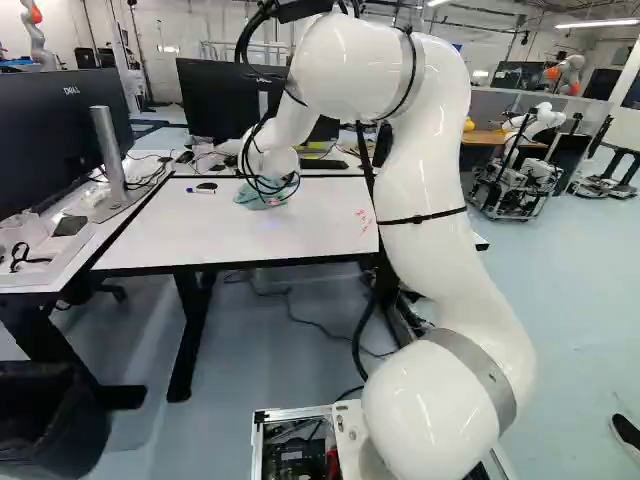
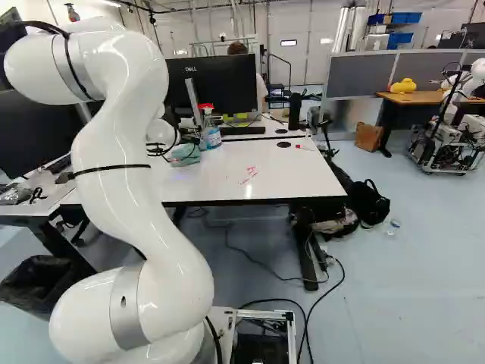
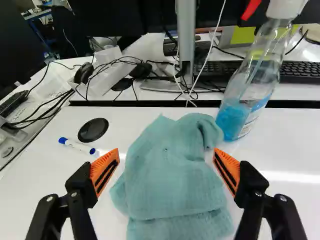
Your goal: Clean the table with the green towel
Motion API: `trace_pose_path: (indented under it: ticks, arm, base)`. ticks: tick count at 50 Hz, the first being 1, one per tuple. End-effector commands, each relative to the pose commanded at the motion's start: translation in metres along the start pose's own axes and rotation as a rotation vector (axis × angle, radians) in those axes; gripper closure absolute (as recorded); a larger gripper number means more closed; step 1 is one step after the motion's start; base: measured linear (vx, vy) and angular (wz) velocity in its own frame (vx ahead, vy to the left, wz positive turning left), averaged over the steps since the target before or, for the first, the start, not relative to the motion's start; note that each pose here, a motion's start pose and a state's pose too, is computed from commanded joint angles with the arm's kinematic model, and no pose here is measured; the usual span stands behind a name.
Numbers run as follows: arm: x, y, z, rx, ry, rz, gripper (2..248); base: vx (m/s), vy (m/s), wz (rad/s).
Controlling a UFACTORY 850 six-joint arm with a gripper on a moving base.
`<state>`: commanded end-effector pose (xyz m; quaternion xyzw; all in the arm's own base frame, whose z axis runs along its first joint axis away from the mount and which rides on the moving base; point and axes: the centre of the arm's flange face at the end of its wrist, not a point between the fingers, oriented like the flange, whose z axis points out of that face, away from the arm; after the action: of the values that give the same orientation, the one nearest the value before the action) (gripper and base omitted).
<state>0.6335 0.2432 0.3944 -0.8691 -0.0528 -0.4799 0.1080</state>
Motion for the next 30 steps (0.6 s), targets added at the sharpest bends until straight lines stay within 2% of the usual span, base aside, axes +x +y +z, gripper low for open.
trace_pose_path:
  ticks: [24, 30]
  arm:
    - [-0.003, 0.008, 0.022, -0.010, -0.133, 0.011, 3]
    - [-0.002, 0.011, 0.026, -0.013, -0.149, 0.015, 3]
  base:
    - [0.000, 0.000, 0.000]
    - [0.000, 0.000, 0.000]
